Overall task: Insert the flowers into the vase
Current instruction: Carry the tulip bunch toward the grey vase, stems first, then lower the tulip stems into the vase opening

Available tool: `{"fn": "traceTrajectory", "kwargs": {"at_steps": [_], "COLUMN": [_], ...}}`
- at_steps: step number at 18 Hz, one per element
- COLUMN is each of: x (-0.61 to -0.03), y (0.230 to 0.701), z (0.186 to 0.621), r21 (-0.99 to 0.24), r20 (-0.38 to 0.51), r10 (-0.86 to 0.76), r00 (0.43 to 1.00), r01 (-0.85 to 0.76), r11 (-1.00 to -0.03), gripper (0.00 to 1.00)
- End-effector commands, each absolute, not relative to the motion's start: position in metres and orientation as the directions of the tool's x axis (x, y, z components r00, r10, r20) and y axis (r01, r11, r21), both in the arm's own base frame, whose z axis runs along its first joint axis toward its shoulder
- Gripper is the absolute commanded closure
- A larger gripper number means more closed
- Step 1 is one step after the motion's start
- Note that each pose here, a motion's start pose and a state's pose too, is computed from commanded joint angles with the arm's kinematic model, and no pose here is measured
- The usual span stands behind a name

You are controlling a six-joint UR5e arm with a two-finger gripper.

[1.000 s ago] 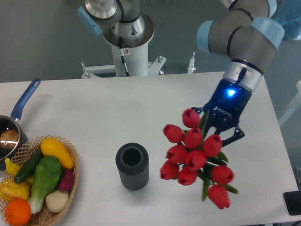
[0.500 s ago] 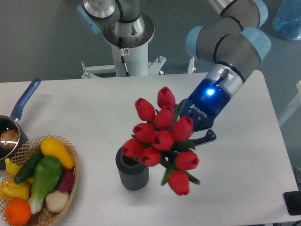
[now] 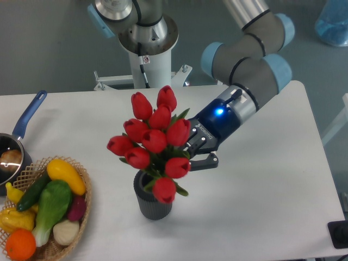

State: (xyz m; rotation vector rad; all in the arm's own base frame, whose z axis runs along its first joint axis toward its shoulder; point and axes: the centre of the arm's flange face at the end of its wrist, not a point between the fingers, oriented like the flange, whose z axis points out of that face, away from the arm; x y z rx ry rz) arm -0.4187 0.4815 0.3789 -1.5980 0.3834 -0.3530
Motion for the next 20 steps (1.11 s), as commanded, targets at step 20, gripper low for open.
{"fn": "traceTrajectory", "kwargs": {"at_steps": [20], "x": [-0.395], "y": [0.471], "z": [0.342], "r21": [-0.999], "r20": [-0.017], "r10": [-0.47], "r00": [0.883], "r01": [0.001], "r11": [0.039], "gripper": [0.83]}}
